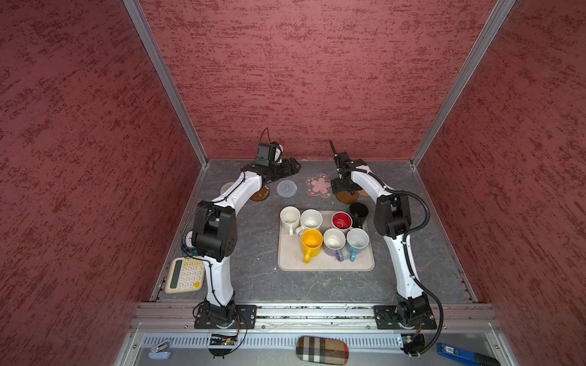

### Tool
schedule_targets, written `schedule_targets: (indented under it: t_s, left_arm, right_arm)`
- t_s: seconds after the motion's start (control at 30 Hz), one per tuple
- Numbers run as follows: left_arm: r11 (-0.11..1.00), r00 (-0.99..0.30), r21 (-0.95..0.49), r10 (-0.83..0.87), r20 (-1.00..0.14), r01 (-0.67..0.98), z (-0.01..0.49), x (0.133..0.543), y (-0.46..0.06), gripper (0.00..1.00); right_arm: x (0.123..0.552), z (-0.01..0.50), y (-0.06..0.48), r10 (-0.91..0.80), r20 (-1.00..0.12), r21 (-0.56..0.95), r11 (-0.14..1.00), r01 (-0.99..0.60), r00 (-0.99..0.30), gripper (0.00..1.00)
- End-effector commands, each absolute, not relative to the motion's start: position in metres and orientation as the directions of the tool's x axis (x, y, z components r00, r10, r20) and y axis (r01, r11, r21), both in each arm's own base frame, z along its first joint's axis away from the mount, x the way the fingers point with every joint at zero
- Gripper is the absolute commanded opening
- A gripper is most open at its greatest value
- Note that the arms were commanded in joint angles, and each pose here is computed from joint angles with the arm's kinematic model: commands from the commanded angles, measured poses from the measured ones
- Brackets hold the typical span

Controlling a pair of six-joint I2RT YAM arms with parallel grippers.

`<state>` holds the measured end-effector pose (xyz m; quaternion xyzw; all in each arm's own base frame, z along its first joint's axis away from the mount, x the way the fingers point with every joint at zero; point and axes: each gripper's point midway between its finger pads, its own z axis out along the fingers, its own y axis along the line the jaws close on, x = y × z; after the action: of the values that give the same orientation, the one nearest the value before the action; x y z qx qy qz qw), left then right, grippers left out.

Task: Place cups on coasters
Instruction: Move the coaster to the top-right of the table.

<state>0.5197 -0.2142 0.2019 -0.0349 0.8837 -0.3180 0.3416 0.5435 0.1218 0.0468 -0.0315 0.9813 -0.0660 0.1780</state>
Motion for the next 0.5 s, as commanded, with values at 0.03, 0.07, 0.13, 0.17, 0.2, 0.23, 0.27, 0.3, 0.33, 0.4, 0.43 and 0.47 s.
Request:
schedule_targets:
  t_s: [0.03, 0.07, 0.13, 0.17, 0.2, 0.23, 0.27, 0.3, 0.33, 0.4, 0.43, 0.47]
  left_arm:
    - [0.81, -0.747, -0.557, -0.256, -0.614, 0.181, 0.217, 0.516, -0.215, 0.88]
    - [0.812, -0.745, -0.555, -0.253, -0.617, 0.183, 0.219, 0.516, -0.215, 0.88]
    - [0.815, -0.745, -0.55, -0.251, -0.618, 0.181, 0.219, 0.516, -0.214, 0.88]
    - [0.817, -0.747, -0.548, -0.249, -0.616, 0.181, 0.218, 0.515, -0.215, 0.88]
    - [0.818, -0.749, -0.547, -0.247, -0.616, 0.18, 0.218, 0.515, -0.214, 0.88]
    - [0.819, -0.751, -0.546, -0.245, -0.614, 0.179, 0.218, 0.515, -0.214, 0.88]
    - [0.821, -0.75, -0.542, -0.24, -0.616, 0.182, 0.219, 0.514, -0.214, 0.88]
    - [0.823, -0.75, -0.538, -0.237, -0.618, 0.183, 0.22, 0.514, -0.214, 0.88]
    - [0.825, -0.75, -0.535, -0.235, -0.618, 0.183, 0.22, 0.514, -0.214, 0.89]
    - [0.828, -0.747, -0.529, -0.229, -0.624, 0.187, 0.224, 0.514, -0.213, 0.89]
    - [0.829, -0.746, -0.527, -0.227, -0.626, 0.19, 0.226, 0.514, -0.213, 0.89]
    - [0.83, -0.744, -0.523, -0.225, -0.629, 0.192, 0.228, 0.514, -0.213, 0.89]
  right_arm:
    - [0.549, 0.04, 0.107, -0.08, -0.333, -0.163, 0.986, -0.026, -0.939, 0.9]
    - [0.55, 0.04, 0.106, -0.079, -0.336, -0.164, 0.986, -0.024, -0.939, 0.9]
    - [0.553, 0.04, 0.103, -0.07, -0.34, -0.161, 0.987, -0.016, -0.938, 0.9]
    - [0.554, 0.039, 0.101, -0.067, -0.34, -0.16, 0.987, -0.012, -0.938, 0.9]
    - [0.556, 0.039, 0.1, -0.064, -0.342, -0.159, 0.987, -0.009, -0.938, 0.9]
    - [0.557, 0.04, 0.099, -0.061, -0.345, -0.156, 0.988, -0.006, -0.936, 0.91]
    - [0.559, 0.041, 0.098, -0.057, -0.351, -0.153, 0.988, -0.003, -0.935, 0.91]
    - [0.56, 0.044, 0.097, -0.053, -0.356, -0.152, 0.988, 0.001, -0.933, 0.91]
    - [0.562, 0.046, 0.097, -0.051, -0.364, -0.149, 0.989, 0.004, -0.93, 0.92]
    - [0.566, 0.057, 0.098, -0.046, -0.387, -0.14, 0.99, 0.009, -0.921, 0.94]
    - [0.569, 0.063, 0.098, -0.043, -0.4, -0.132, 0.991, 0.012, -0.915, 0.95]
    - [0.57, 0.071, 0.1, -0.04, -0.417, -0.125, 0.992, 0.014, -0.908, 0.96]
